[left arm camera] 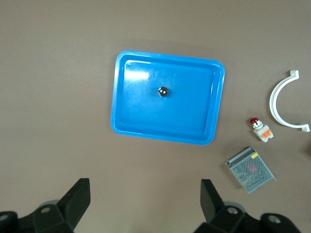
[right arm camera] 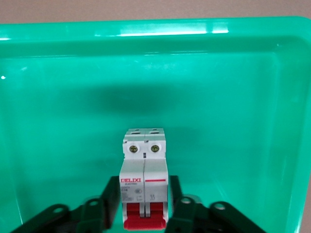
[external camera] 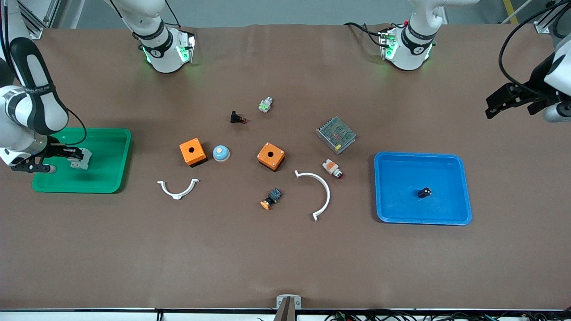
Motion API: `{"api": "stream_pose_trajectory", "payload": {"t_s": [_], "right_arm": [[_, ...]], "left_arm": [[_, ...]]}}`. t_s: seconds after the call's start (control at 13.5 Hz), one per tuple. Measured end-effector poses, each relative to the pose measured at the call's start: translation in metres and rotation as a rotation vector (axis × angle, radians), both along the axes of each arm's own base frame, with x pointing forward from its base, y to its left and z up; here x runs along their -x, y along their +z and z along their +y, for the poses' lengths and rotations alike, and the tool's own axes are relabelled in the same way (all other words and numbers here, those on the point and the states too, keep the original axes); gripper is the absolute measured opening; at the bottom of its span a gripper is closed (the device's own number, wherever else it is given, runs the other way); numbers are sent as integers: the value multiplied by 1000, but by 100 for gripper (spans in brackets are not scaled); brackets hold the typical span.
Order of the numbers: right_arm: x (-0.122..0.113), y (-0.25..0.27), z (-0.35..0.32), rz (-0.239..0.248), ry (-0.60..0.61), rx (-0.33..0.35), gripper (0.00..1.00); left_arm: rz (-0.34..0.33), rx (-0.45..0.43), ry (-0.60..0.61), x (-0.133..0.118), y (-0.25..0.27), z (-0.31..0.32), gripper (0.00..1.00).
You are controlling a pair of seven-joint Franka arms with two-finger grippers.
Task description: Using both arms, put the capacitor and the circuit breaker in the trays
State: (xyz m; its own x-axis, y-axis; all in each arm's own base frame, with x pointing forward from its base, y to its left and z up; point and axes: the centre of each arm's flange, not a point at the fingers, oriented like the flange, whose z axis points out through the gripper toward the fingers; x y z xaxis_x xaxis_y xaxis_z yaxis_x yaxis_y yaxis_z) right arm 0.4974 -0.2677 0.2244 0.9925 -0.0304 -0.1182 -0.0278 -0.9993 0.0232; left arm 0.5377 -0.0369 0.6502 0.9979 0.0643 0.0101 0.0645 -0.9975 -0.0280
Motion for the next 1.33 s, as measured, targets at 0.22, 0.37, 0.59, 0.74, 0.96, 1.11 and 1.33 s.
{"api": "stream_pose_trajectory", "payload": {"t_s": [0.22,0.37,0.59,0.74,0.96,1.11,1.33], "right_arm": [[-14,33,13,44,54,-23,83],[-33,100,40,76,50,-23,100],[-46,201,112,21,15,23,100],[-41,239,160,-1,15,38,100],[-33,271,197,-33,43,47,100],[-28,284,208,-46,42,39,100],[-20,299,237,-53,-12,0,100]], "left_arm": [[15,0,-5,10,-3,-1,100],[26,0,-13,14,-7,-5,100],[34,2,-19,19,-12,-8,100],[34,11,-24,22,-12,-12,100],[30,10,-37,24,-12,-21,100],[27,10,-40,23,-13,-22,100],[16,11,-43,21,-15,-24,100]]}}
